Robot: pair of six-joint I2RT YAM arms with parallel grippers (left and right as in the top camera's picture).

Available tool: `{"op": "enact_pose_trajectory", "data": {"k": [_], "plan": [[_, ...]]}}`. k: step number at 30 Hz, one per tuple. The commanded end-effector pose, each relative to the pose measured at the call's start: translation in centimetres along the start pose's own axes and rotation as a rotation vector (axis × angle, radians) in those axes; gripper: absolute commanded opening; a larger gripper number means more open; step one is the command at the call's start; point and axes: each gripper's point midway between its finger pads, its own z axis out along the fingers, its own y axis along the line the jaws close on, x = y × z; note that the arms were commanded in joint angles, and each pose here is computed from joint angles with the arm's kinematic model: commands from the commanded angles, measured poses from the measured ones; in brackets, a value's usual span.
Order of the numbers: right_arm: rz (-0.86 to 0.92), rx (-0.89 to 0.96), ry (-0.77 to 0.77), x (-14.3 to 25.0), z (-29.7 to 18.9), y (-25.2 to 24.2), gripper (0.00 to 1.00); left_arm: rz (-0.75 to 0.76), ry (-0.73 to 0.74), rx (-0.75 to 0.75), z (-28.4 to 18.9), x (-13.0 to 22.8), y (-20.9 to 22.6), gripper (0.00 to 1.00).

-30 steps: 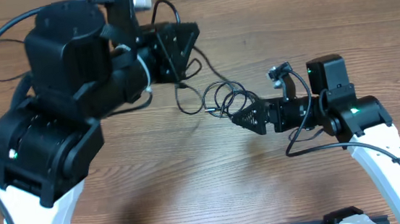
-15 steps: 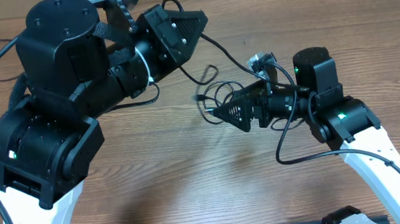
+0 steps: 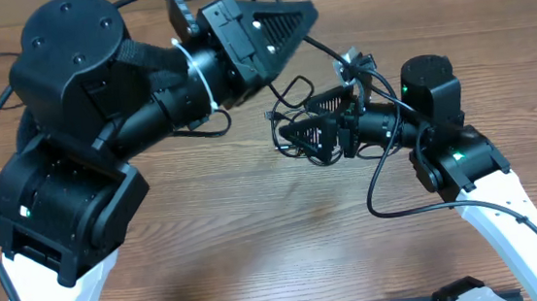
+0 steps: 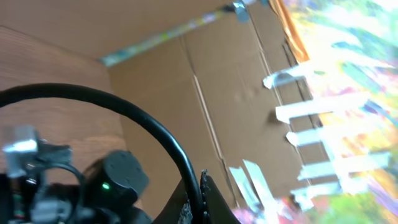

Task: Untangle cables

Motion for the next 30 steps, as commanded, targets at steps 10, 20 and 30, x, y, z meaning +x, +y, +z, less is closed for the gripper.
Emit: {"op": "enact_pose_trajectory", "data": {"k": [10,20,30], "plan": [[-0.071,0.121,-0.121,-3.2,-0.2,-1.4,0.92,-0.003,0.033,0.103,-0.9,1.6,-3.4,0.04],[-0.105,0.088,-0.154,-4.2,-0.3,-0.6,0.34,-0.01,-0.033,0.077,-0.8,0.5,-2.9,0.04],[0.003,0.19,-0.13,-3.1,-0.5,-2.7,0.4,-0.011,-0.082,0.061,-0.9,-0.4,-2.7,0.04]]}}
